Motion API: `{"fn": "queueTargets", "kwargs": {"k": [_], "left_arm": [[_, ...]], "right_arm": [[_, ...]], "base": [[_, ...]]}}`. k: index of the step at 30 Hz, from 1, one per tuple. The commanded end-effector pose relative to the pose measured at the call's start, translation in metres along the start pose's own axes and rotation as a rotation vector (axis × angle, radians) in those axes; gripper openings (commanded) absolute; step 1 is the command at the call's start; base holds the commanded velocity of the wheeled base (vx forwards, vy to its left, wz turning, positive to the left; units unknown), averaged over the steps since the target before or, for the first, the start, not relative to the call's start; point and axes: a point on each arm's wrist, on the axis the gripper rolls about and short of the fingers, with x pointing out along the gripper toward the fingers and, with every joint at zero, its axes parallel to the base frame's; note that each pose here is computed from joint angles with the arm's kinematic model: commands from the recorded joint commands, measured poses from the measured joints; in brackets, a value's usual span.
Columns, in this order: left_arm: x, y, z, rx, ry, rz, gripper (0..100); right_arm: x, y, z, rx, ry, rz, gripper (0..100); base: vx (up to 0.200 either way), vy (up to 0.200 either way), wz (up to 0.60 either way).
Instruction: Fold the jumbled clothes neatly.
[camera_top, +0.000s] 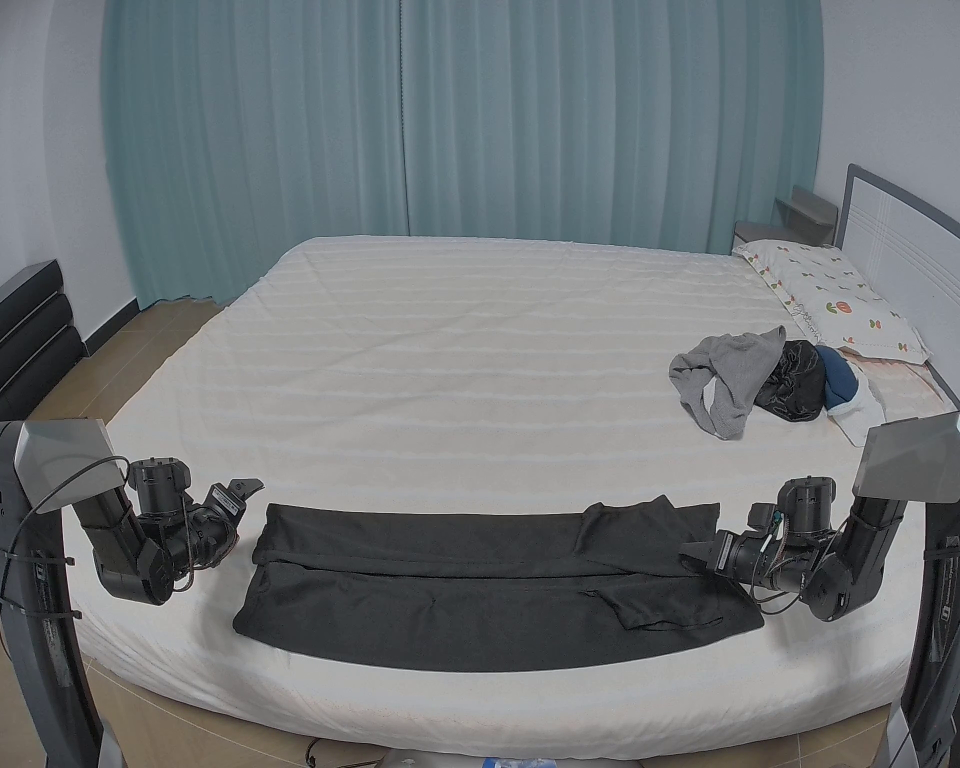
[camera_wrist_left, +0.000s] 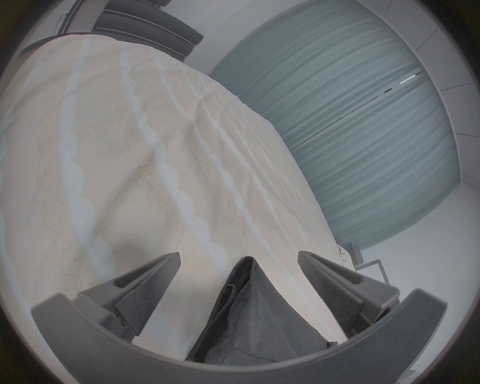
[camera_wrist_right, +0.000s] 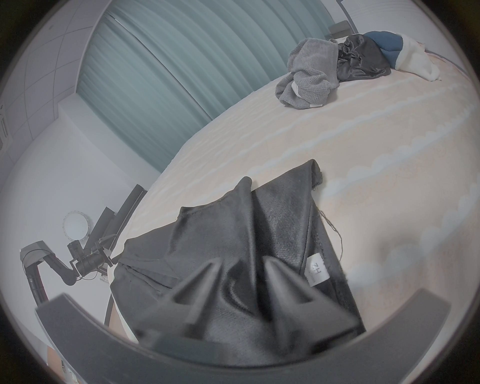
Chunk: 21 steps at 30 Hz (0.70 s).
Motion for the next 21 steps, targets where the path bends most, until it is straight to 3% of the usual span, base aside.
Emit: {"fn": "queueTargets", "kwargs": {"k": [1,5,12,16,21], "left_arm": [[0.000,0.000,0.000,0.000,-0.001,-0.001,100],[-0.008,-0.007,0.006,0.004,-0.021,-0.017,100],[-0.037,-0.017,0.004,0.004,-0.016,-0.025,100],[-0.045,-0.016,-0.006,0.001,0.013,-0.014,100],[-0.054,-0.011,-0.020,0.009,0.046,-0.004,100]], "right_arm": [[-0.007,0.002,0.001,0.001,-0.008,0.001,100],[-0.017,0.007,0.010,0.038,-0.043,0.007,100],[-0.043,0.019,0.017,0.251,-0.085,0.017,100],[-0.048,0.020,0.012,0.355,-0.077,0.012,100],[-0.045,0.017,0.011,0.383,-0.090,0.019,100]], "base": [[0.000,0.000,0.00],[0.000,0.000,0.00],[0.000,0.000,0.00],[-0.200,0.000,0.00],[-0.200,0.000,0.00]]}}
